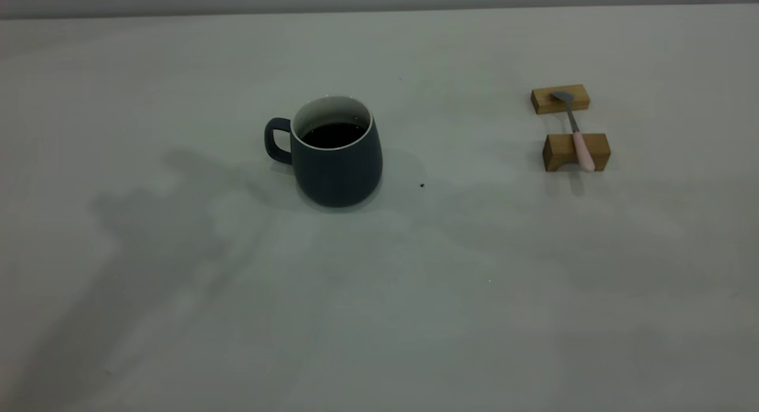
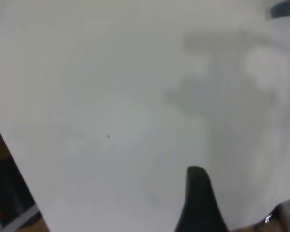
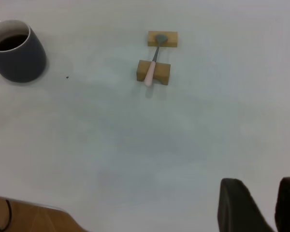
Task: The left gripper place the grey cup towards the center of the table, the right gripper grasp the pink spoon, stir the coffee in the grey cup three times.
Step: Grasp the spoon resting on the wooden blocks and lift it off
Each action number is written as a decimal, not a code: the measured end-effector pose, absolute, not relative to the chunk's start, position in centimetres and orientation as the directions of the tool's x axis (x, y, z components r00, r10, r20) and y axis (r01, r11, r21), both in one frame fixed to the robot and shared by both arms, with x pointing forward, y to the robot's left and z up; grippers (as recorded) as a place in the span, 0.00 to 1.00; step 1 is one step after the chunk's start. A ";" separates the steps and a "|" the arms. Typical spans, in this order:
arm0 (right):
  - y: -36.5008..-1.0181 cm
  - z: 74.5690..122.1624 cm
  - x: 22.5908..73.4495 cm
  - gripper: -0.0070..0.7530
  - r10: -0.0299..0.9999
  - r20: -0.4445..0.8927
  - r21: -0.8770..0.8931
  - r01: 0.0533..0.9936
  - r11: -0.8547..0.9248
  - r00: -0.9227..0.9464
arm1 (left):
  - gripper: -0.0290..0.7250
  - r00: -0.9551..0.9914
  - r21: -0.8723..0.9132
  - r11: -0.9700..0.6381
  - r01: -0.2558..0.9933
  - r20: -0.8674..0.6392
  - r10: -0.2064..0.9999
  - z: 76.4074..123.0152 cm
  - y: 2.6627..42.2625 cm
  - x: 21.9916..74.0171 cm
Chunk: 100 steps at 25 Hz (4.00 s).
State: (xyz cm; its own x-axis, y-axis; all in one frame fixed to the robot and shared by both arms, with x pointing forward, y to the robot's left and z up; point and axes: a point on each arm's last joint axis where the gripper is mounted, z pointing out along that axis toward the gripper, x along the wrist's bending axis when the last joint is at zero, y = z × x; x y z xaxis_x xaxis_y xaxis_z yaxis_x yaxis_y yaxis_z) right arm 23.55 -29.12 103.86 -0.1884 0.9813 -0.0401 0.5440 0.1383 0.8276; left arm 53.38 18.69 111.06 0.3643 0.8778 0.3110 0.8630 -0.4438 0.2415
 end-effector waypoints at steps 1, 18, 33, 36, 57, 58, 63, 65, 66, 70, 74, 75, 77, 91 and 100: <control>-29.1 103.9 23.6 0.32 0.981 -0.040 0.828 0.544 0.138 -0.188 | 0.82 0.352 0.259 -0.434 0.863 0.308 0.884 111.5 18.8 53.1; -29.1 103.9 23.6 0.32 0.981 -0.040 0.828 0.544 0.138 -0.188 | 0.82 0.228 0.420 -0.316 0.851 0.245 0.942 113.5 25.2 40.3; -29.1 103.9 23.6 0.32 0.981 -0.040 0.828 0.544 0.138 -0.188 | 0.82 -0.101 0.560 0.031 0.828 0.094 0.990 108.4 31.3 29.8; -29.1 103.9 23.6 0.32 0.981 -0.040 0.828 0.544 0.138 -0.188 | 0.82 -0.139 0.607 0.069 0.792 0.068 0.988 107.3 31.4 28.2; -29.1 103.9 23.6 0.32 0.981 -0.040 0.828 0.544 0.138 -0.188 | 0.82 -0.087 0.741 0.059 0.669 0.000 0.996 103.5 30.8 23.3; -29.1 103.9 23.6 0.32 0.981 -0.040 0.828 0.544 0.138 -0.188 | 0.82 -0.087 0.744 0.058 0.666 0.000 0.996 103.5 30.8 23.2; -29.1 103.9 23.6 0.32 0.981 -0.040 0.828 0.544 0.138 -0.188 | 0.82 -0.083 0.760 0.055 0.648 -0.002 0.997 103.4 30.8 22.8; -29.1 103.9 23.6 0.32 0.981 -0.040 0.828 0.544 0.138 -0.188 | 0.82 -0.073 0.769 0.045 0.638 0.002 0.997 103.4 30.7 22.6; -29.1 103.9 23.6 0.32 0.981 -0.040 0.828 0.544 0.138 -0.188 | 0.82 -0.065 0.774 0.039 0.632 0.003 0.998 103.4 30.7 22.5; -29.1 103.9 23.6 0.32 0.981 -0.040 0.828 0.543 0.138 -0.188 | 0.82 -0.030 0.782 0.004 0.623 0.019 0.999 103.3 30.5 22.2; -29.1 103.9 23.6 0.32 0.981 -0.040 0.828 0.543 0.138 -0.188 | 0.82 -0.025 0.781 -0.003 0.624 0.024 0.999 103.3 30.5 22.2; -29.1 103.9 23.6 0.32 0.981 -0.040 0.828 0.543 0.138 -0.188 | 0.82 -0.024 0.781 -0.003 0.624 0.024 0.999 103.3 30.5 22.2; -29.1 103.9 23.6 0.32 0.981 -0.040 0.828 0.543 0.138 -0.188 | 0.82 -0.024 0.781 -0.004 0.624 0.025 0.999 103.3 30.5 22.2; -29.2 103.9 23.6 0.33 0.985 -0.025 0.829 0.547 0.116 -0.172 | 0.82 -0.023 0.781 -0.005 0.624 0.025 0.999 103.3 30.5 22.2; -29.2 106.7 31.2 0.66 0.997 0.037 0.711 0.703 0.019 -0.064 | 0.82 -0.023 0.781 -0.005 0.624 0.025 0.999 103.3 30.5 22.2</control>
